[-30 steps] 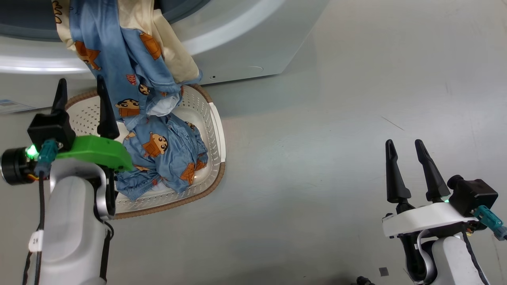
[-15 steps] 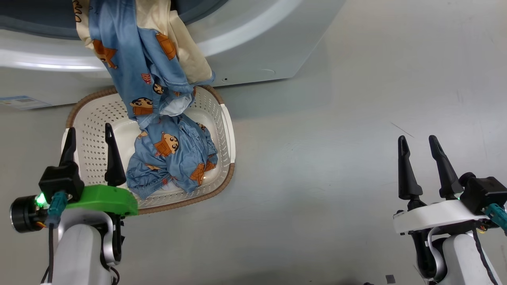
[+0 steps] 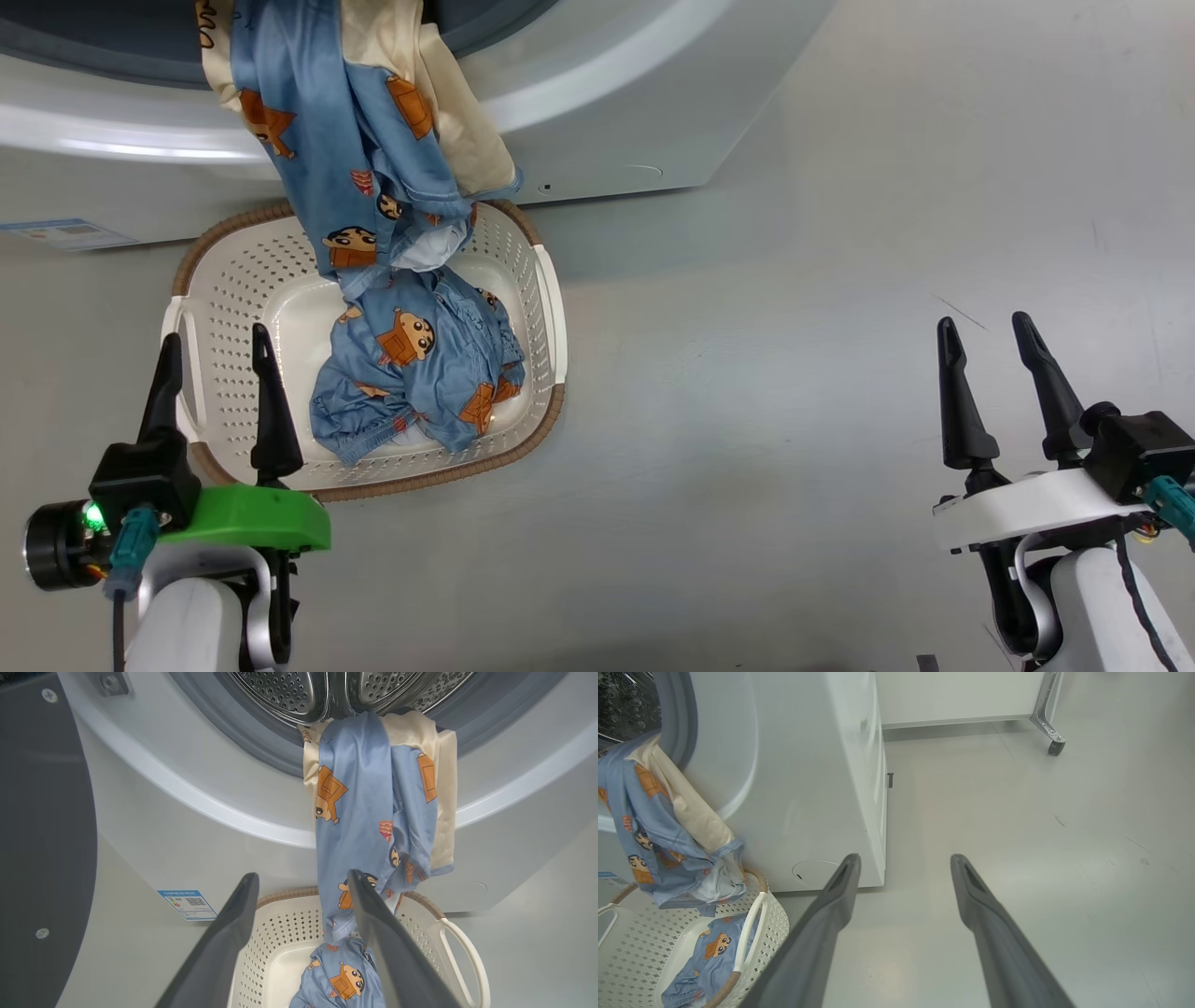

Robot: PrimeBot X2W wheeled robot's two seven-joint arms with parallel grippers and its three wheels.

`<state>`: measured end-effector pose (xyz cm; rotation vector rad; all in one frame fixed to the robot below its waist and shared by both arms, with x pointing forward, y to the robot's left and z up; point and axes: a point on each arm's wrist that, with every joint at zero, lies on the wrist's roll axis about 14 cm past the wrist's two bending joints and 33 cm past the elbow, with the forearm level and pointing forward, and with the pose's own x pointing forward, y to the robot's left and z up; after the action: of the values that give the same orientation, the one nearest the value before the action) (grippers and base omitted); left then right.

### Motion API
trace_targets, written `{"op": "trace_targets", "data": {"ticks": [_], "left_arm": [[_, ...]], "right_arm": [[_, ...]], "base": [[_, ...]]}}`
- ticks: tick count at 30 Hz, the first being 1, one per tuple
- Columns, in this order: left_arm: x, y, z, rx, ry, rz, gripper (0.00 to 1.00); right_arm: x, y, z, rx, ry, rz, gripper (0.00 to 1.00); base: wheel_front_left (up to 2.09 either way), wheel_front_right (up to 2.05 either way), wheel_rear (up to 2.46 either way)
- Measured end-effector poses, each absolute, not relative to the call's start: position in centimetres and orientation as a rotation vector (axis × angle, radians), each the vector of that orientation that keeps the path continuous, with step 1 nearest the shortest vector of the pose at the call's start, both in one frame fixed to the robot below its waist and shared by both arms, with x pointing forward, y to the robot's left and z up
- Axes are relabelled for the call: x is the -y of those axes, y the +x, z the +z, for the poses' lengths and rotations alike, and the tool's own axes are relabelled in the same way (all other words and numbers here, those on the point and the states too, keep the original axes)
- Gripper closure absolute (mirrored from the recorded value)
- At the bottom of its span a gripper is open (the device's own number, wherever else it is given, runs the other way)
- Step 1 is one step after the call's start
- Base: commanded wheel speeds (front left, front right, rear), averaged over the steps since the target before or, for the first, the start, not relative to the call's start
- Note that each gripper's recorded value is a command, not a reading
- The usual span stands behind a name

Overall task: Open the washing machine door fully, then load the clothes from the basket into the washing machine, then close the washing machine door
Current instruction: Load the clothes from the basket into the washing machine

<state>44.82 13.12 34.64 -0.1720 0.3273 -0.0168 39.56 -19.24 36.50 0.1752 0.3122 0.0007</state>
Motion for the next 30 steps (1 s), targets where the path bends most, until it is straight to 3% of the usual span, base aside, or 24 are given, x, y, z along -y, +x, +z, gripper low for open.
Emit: {"op": "trace_targets", "data": {"ticks": [17, 30], "left_arm": [[-13.9, 43.1, 36.5, -0.320, -0.191, 0.008, 0.00], [-10.8, 43.9, 36.6, -0.348, -0.286, -0.077, 0.00]], "right_arm": [[17.9, 40.2, 36.6, -0.305, 0.163, 0.065, 0.00], [17.5, 40.4, 36.9, -0.298, 0.170, 0.069, 0.00]], "base": [[0.00, 0.00, 0.00], [0.00, 0.00, 0.00]]}}
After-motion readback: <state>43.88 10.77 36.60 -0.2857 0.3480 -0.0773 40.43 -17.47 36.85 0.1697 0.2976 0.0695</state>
